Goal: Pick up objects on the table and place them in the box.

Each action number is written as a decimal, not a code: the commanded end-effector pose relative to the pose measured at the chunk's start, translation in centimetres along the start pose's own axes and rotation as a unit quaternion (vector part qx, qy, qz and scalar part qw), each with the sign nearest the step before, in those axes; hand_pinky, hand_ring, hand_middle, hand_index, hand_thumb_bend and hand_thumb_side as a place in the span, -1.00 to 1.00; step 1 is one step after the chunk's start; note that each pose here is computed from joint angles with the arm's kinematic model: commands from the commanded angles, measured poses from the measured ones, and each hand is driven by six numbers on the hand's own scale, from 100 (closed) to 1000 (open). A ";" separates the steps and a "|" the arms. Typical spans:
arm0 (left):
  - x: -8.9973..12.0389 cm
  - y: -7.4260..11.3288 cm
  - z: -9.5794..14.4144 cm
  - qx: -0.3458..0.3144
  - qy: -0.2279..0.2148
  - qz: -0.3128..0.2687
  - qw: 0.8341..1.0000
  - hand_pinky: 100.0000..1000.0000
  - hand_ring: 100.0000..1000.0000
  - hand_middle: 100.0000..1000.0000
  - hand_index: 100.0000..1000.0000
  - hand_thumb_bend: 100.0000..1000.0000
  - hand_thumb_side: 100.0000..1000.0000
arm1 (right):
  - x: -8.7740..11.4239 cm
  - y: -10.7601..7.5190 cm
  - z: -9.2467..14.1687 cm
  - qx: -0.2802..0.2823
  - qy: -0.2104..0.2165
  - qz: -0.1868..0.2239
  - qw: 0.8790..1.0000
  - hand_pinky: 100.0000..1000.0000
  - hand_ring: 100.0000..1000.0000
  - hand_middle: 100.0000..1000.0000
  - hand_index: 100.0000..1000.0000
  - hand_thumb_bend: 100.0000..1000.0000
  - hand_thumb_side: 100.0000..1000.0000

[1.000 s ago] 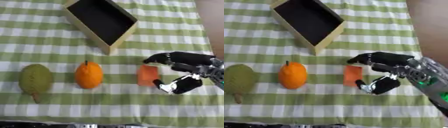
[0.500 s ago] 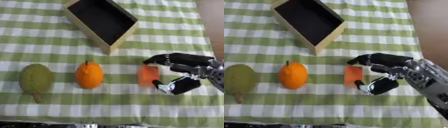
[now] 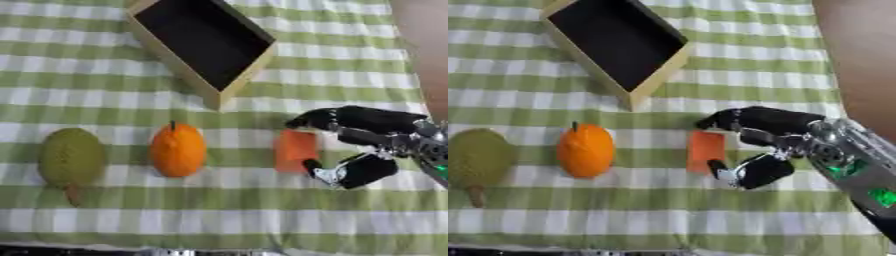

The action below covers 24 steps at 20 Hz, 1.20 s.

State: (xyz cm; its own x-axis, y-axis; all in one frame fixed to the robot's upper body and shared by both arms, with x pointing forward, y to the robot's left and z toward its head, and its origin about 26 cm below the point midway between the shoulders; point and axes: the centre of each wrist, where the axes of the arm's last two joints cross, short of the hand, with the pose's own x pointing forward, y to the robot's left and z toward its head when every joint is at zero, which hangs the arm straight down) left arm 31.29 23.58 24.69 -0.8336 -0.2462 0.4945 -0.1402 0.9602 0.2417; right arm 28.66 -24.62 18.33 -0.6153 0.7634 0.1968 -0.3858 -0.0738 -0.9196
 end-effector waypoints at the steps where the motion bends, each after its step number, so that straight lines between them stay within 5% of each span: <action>1: 0.8 0.1 -0.6 -0.004 -0.019 0.001 1.000 0.54 0.48 0.32 0.72 -0.24 0.15 | 0.1 -0.3 0.2 0.000 0.005 0.012 1.000 1.00 1.00 0.79 1.00 -1.00 0.00; 10: 0.8 0.0 -0.6 -0.008 -0.018 0.003 1.000 0.54 0.48 0.32 0.72 -0.25 0.15 | 0.3 -0.2 0.0 0.002 0.013 0.026 1.000 1.00 0.96 0.77 1.00 -1.00 -0.09; 24: 0.9 -0.2 -0.6 -0.014 -0.016 0.007 1.000 0.54 0.48 0.33 0.72 -0.28 0.18 | 0.5 0.6 -0.3 -0.010 0.016 -0.012 1.000 0.68 0.68 0.47 0.84 -1.00 -0.26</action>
State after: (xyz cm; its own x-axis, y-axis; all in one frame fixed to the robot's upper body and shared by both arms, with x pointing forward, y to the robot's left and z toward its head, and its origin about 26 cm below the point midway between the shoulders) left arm 31.30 23.24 24.77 -0.8337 -0.2363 0.4992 -0.1172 0.9590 0.2582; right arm 28.43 -23.90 17.46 -0.5828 0.7847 0.2113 -0.3910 -0.0428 -0.9194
